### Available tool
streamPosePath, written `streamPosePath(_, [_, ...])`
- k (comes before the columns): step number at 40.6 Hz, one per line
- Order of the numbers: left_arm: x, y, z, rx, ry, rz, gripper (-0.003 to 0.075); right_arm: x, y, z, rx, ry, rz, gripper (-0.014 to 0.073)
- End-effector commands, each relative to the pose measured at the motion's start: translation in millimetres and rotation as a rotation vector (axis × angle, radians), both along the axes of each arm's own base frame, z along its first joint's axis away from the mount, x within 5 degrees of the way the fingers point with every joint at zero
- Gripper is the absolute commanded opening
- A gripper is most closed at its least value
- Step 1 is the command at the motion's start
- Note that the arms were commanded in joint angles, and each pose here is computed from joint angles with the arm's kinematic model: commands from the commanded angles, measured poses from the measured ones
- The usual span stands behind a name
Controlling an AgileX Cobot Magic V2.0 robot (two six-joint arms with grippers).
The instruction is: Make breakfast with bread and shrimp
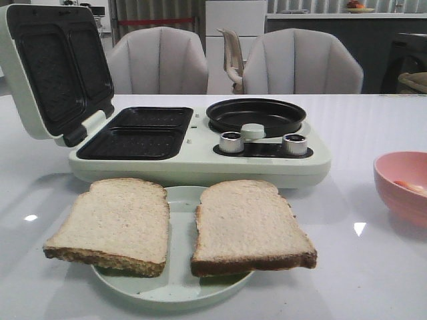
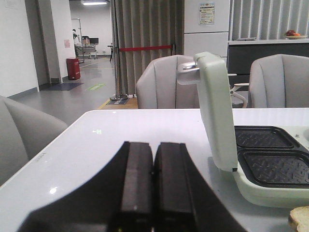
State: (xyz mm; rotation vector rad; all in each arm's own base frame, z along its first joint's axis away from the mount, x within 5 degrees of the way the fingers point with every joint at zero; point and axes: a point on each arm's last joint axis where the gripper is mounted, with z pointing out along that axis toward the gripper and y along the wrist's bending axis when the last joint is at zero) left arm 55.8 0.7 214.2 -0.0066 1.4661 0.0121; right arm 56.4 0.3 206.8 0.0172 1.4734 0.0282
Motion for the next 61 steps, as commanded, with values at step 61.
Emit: streamPosePath(61, [30.7,-2.6,157.0,0.046,0.276,-0.034,0.01,75.2,0.2,120.8,0.099,0.328,-0.008,0.0035])
